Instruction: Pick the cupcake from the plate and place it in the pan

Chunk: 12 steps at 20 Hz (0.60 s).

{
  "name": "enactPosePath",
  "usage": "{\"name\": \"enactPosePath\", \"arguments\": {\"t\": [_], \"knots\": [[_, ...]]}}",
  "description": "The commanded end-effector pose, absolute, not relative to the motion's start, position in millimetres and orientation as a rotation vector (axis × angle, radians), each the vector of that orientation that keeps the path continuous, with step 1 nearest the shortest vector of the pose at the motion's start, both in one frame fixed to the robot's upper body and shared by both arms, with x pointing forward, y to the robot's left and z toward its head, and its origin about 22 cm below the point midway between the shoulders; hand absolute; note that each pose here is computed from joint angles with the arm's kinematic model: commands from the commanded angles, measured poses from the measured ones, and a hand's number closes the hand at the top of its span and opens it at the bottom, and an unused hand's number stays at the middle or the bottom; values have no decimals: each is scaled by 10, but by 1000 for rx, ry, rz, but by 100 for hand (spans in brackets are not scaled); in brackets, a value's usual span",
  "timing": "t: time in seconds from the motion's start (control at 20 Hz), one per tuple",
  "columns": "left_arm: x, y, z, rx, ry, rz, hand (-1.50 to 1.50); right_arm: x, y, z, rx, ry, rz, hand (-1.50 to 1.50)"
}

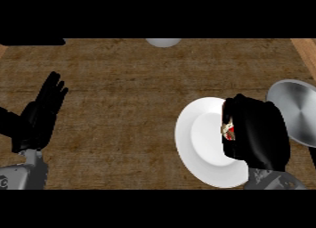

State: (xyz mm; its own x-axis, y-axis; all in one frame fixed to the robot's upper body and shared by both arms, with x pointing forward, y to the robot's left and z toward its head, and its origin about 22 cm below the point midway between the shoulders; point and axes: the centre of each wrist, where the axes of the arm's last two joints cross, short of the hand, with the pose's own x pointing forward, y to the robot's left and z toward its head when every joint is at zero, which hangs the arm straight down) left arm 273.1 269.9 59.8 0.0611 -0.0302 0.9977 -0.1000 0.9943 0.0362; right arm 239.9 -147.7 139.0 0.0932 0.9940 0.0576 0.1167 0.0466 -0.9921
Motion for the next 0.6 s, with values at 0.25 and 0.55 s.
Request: {"name": "enactPosePath", "arguments": {"t": [0.25,0.55], "knots": [[2826,2741,707,95,-1515,38,0,2146,-1703,2181,-1412,-1300,868,150],[2720,2747,652,115,-1531,50,0,2484,-2246,2167,-1471,-1263,690,150]]}}
